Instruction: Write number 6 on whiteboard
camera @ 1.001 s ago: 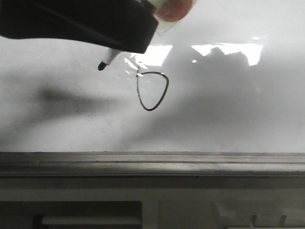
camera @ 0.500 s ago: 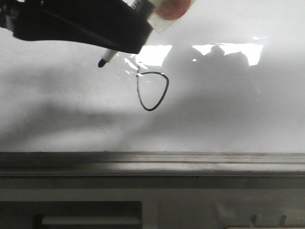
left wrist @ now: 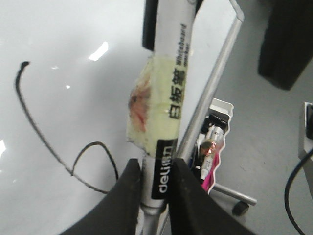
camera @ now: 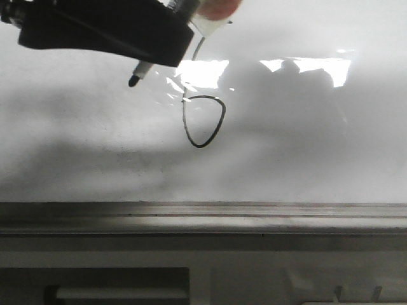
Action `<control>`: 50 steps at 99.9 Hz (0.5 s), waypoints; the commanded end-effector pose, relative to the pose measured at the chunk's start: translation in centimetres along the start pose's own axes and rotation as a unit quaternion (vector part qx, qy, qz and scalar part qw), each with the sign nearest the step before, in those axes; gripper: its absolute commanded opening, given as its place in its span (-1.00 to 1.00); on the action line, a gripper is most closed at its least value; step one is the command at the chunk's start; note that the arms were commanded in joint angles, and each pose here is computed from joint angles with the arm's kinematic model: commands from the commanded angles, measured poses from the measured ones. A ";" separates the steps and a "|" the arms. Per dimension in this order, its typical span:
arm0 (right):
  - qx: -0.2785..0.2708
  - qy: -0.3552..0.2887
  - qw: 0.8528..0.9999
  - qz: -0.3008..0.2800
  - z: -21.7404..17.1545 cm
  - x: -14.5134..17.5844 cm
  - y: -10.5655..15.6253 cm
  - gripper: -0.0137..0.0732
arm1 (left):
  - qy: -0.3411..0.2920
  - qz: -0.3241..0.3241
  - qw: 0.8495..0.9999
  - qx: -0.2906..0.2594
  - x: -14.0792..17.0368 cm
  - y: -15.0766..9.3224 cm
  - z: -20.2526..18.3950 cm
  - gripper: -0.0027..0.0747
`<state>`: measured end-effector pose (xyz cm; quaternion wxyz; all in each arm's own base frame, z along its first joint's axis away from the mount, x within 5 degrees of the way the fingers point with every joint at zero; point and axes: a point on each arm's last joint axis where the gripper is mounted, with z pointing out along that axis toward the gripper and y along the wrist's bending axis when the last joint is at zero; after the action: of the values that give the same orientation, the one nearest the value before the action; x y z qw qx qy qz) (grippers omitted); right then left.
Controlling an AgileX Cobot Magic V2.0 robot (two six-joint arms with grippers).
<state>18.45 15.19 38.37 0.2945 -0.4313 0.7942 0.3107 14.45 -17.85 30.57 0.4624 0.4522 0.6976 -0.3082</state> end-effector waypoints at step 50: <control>0.180 -0.114 0.976 0.048 -7.9 4.3 0.1 0.40 | -0.132 -0.305 0.915 -0.226 2.7 2.5 -5.5 -0.98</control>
<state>15.18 7.35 39.36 0.4031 -0.3124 0.8323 0.2171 13.79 -11.22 29.43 0.5196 0.0852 0.7874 -0.3206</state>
